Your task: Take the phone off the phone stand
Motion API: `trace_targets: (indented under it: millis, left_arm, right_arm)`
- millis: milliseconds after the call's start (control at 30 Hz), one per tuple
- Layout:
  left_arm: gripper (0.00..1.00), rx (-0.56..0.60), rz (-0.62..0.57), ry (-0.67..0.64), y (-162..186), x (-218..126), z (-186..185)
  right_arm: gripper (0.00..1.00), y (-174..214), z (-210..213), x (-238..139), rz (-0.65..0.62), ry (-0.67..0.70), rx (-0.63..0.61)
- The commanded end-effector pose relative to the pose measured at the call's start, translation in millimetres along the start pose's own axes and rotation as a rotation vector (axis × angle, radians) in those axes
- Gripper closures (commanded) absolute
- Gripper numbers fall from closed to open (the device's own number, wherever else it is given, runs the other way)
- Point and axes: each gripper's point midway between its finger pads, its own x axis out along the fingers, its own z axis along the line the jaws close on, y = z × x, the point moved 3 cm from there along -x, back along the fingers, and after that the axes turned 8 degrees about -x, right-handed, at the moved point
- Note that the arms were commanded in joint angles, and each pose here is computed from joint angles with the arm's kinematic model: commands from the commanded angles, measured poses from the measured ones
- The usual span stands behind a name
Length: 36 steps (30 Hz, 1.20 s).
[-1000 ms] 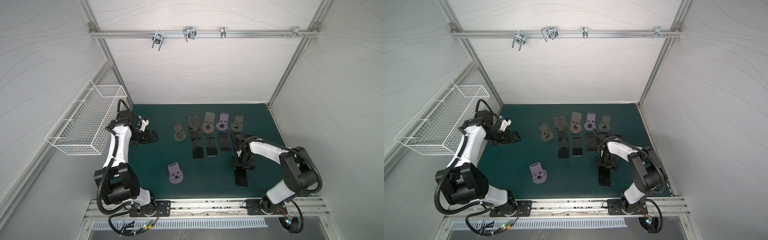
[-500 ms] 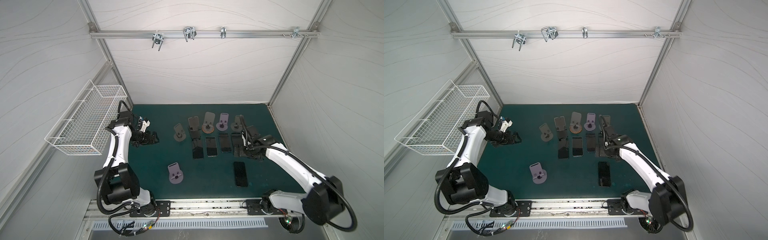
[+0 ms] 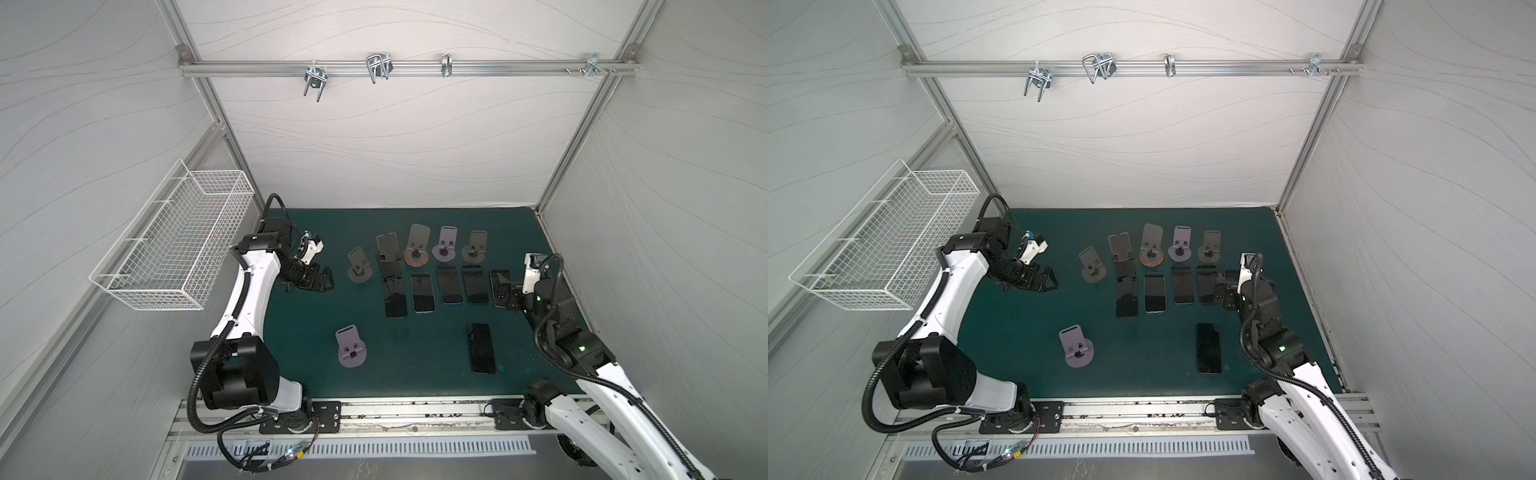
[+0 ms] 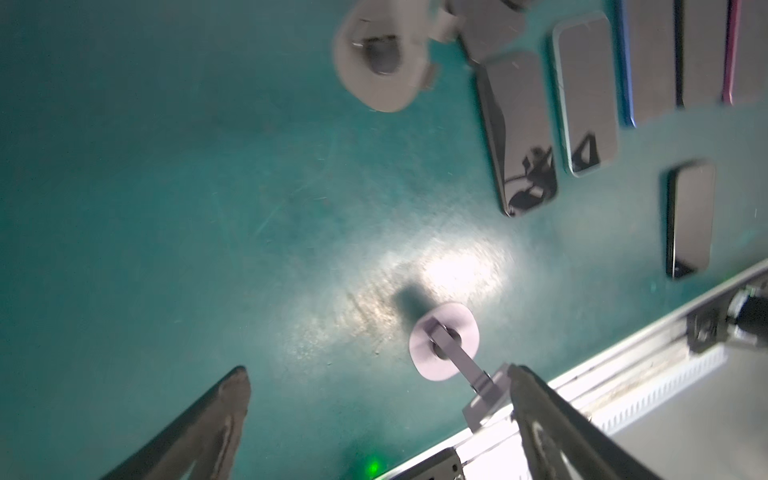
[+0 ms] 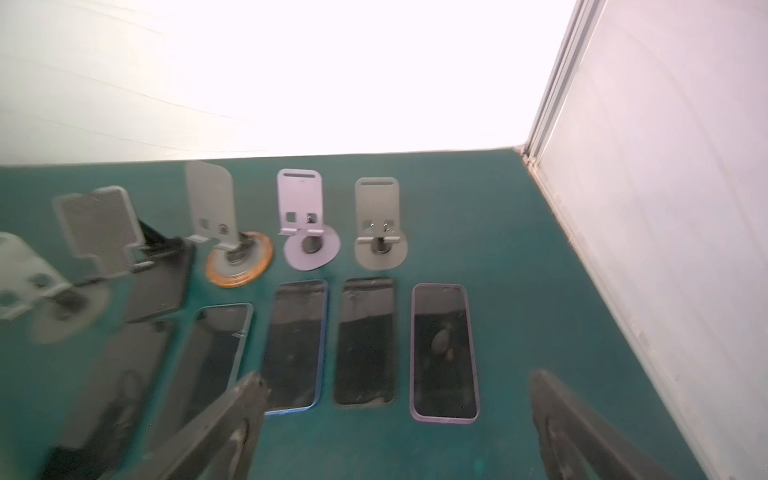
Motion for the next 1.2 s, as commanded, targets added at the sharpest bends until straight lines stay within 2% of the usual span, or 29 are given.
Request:
trace_targets:
  millis: [0,167,367,533,600,800,900,967,1033,1100,1167]
  left_arm:
    - [0.02,0.125,0.032,0.024,10.4,-6.5,-19.6]
    - [0.02,0.208,0.072,0.126,25.7,-9.4,-43.0]
    - [0.02,0.208,0.049,0.104,22.9,-4.5,-39.1]
    - [0.02,0.184,0.026,0.107,14.2,8.6,-35.0]
    - [0.02,0.179,0.020,0.100,10.8,14.9,-31.4]
    - [0.01,0.150,-0.009,0.030,-0.7,35.8,-14.0]
    - [0.00,0.103,-0.049,-0.013,-10.7,46.5,-1.1]
    - [0.00,0.030,-0.096,-0.061,-21.5,53.4,12.0]
    - [0.00,-0.076,-0.199,-0.151,-39.0,61.7,32.7]
    - [0.00,-0.113,-0.285,-0.216,-47.1,70.7,47.1]
    - [0.00,-0.130,-0.385,-0.271,-54.7,74.3,58.8]
  right_arm:
    - [0.01,-9.0,-11.4,13.7,-0.115,0.070,-0.074]
    - [0.01,28.5,-33.7,33.5,-0.074,0.075,0.032]
    - [0.01,58.4,-44.4,54.0,-0.055,0.057,0.114]
    - [0.01,70.3,-40.0,78.3,-0.032,0.019,0.088]
    - [0.01,73.6,-39.5,86.2,-0.032,0.003,0.113]
    - [0.01,85.3,-38.2,110.9,-0.055,0.006,0.113]
    - [0.01,82.4,-38.1,120.6,-0.064,0.002,0.098]
    - [0.01,83.0,-40.5,129.3,-0.028,0.010,0.112]
    - [0.01,82.1,-36.8,137.9,0.003,-0.023,0.107]
    - [0.01,80.6,-33.2,142.0,0.009,-0.051,0.108]
    - [0.01,80.6,-30.9,143.7,-0.042,-0.051,0.133]
